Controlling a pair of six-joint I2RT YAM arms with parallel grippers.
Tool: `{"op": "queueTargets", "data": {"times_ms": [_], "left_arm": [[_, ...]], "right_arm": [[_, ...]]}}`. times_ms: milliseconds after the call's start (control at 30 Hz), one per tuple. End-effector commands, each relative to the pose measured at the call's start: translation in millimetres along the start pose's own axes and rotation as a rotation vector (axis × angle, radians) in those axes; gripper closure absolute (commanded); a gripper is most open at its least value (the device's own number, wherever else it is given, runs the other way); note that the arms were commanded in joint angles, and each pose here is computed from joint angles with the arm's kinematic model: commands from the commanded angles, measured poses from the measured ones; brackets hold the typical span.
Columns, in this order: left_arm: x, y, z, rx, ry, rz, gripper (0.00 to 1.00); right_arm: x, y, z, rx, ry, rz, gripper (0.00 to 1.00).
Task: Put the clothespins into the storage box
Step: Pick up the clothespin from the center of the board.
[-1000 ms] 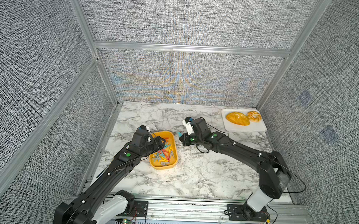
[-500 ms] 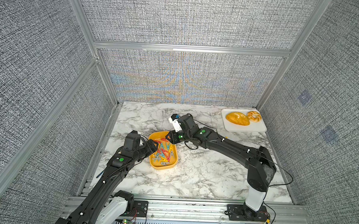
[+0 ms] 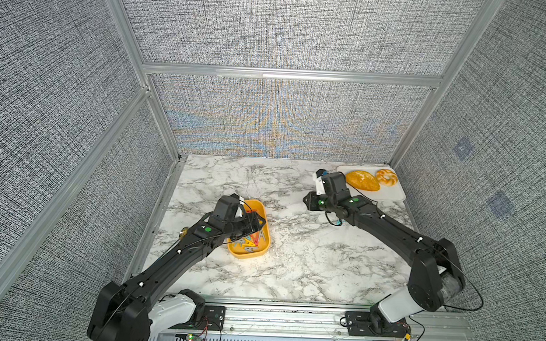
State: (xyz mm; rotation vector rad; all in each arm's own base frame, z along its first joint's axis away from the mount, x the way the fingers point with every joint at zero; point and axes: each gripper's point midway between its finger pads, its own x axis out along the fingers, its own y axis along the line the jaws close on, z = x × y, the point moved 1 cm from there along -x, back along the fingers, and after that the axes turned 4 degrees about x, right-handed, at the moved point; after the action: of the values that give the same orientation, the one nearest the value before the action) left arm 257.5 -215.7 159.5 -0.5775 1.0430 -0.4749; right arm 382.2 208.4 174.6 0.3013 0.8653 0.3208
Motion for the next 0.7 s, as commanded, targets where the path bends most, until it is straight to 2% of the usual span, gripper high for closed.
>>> {"op": "queueTargets", "data": {"times_ms": [0,167,367,500,667], "left_arm": [[16.6,-22.5,1.0,0.052,0.001,-0.040,0.23],[46.5,-49.5,-17.6,0.115,0.082,-0.062,0.25],[66.4,-69.1,-29.9,0.145,0.119,-0.091,0.25],[73.8,-72.8,-35.3,0.150,0.140,-0.097,0.26],[76.3,-71.0,-37.2,0.152,0.144,-0.092,0.26]], "right_arm": [[-2.3,-33.9,10.6,0.021,-0.049,-0.080,0.72],[-0.6,-102.8,9.8,0.131,-0.051,-0.216,0.74],[-1.1,-162.9,-0.9,0.209,-0.045,-0.326,0.76],[5.5,-186.3,-14.7,0.235,-0.001,-0.359,0.78],[15.4,-196.7,-32.4,0.254,0.038,-0.373,0.78]]}}
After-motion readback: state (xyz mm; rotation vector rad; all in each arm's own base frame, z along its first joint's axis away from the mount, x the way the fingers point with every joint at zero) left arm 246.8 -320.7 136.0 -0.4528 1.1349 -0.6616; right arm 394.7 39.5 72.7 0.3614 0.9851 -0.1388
